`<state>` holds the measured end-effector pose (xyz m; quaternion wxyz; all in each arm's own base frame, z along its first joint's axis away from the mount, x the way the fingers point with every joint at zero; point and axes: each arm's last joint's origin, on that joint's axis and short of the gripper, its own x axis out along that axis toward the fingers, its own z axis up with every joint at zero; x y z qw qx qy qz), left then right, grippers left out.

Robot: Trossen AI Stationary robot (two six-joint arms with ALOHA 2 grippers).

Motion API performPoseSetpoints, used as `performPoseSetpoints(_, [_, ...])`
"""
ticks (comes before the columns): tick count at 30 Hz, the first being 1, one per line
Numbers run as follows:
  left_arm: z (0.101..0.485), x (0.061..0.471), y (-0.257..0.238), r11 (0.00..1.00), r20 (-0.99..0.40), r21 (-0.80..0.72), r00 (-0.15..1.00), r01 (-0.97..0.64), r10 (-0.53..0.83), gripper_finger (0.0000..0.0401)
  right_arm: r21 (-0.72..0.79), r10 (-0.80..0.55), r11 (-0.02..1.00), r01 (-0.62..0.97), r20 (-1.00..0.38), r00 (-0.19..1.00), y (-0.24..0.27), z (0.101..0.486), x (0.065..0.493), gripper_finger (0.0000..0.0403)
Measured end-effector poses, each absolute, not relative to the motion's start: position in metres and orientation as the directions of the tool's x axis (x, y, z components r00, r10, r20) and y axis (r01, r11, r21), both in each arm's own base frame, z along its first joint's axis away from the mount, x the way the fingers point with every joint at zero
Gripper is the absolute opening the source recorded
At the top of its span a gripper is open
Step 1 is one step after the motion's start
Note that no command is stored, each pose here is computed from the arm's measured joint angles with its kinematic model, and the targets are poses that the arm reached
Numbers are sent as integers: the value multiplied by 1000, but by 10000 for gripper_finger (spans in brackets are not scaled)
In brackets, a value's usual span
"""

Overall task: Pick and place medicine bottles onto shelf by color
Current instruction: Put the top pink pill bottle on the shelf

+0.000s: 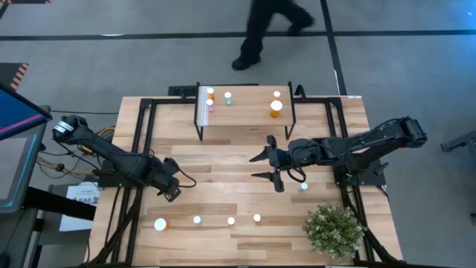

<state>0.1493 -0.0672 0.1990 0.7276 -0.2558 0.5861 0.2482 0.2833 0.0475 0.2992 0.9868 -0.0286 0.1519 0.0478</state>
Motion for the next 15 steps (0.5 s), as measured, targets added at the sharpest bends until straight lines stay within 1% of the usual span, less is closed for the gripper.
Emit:
performPoseSetpoints(2, [204,149,-67,749,-976,-96,210,-655,58,100,-42,86,994,-103,-303,949,47,299,283,249])
performPoseSetpoints(9, [222,153,-60,746,-971,-99,227,-659,71,100,-42,85,994,-103,-304,949,47,299,283,249])
performPoseSetpoints(12, [237,161,-52,759,-962,-112,261,-642,79,100,-45,85,994,-104,-304,949,47,299,283,249])
performPoseSetpoints(15, [259,171,-40,773,-944,-141,319,-619,84,100,-46,86,993,-104,-303,949,47,299,283,249])
